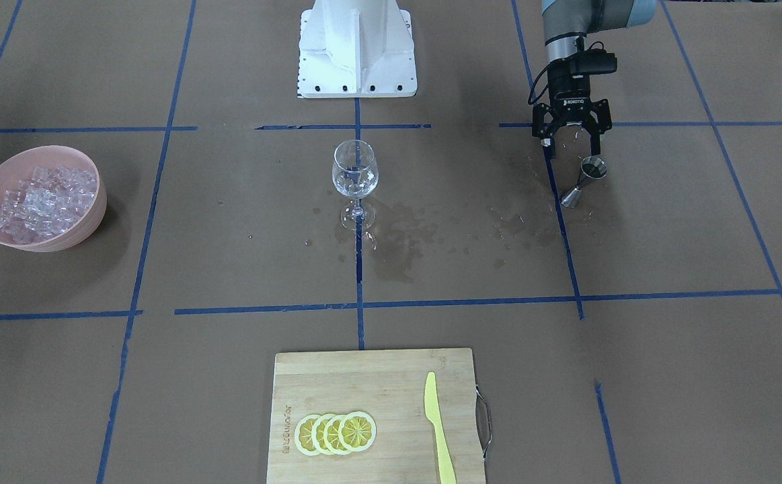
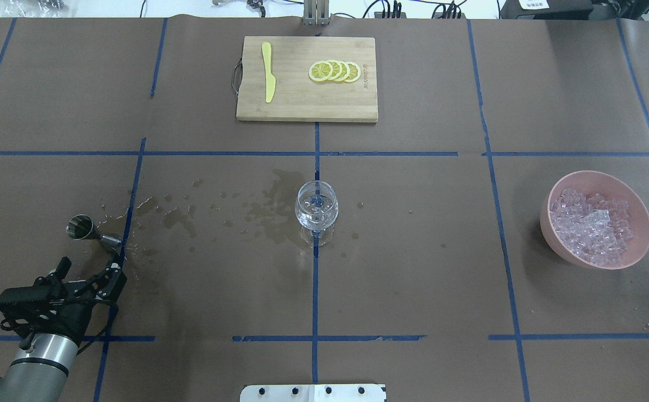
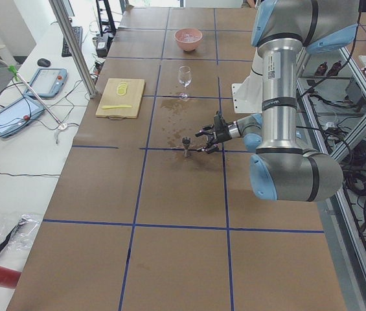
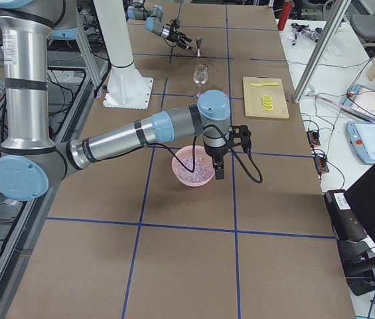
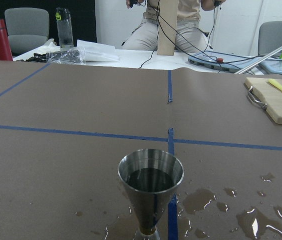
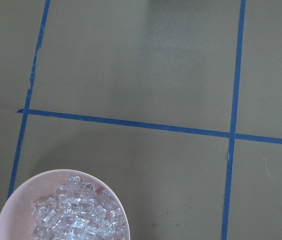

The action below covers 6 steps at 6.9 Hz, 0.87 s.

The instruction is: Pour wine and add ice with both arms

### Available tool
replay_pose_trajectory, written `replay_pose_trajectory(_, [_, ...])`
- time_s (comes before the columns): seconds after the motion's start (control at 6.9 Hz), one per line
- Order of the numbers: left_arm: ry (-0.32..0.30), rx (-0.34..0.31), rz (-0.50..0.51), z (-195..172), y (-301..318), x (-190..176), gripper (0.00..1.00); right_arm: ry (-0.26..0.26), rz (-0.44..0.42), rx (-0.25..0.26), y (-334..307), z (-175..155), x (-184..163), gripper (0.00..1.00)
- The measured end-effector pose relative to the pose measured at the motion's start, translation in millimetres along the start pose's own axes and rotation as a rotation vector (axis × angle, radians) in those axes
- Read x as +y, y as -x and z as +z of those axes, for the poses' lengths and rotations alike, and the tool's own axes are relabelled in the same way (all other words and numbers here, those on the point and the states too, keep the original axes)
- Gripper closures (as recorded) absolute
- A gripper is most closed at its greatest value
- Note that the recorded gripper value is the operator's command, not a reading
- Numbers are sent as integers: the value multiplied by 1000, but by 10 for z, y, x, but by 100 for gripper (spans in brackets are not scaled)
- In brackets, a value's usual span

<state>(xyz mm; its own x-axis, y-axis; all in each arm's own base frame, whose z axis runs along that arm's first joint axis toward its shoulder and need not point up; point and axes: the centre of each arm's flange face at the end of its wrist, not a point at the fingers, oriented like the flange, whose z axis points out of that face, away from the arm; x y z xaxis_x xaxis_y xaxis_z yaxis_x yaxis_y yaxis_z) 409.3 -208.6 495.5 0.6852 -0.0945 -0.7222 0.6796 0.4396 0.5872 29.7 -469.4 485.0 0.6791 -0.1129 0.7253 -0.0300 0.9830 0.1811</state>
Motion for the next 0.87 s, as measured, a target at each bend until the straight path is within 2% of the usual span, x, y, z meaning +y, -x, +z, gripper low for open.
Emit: replay_pose_trajectory(0.87, [-47,-29,16,262,-3,178,2,-7,-8,2,49,-37,2,0])
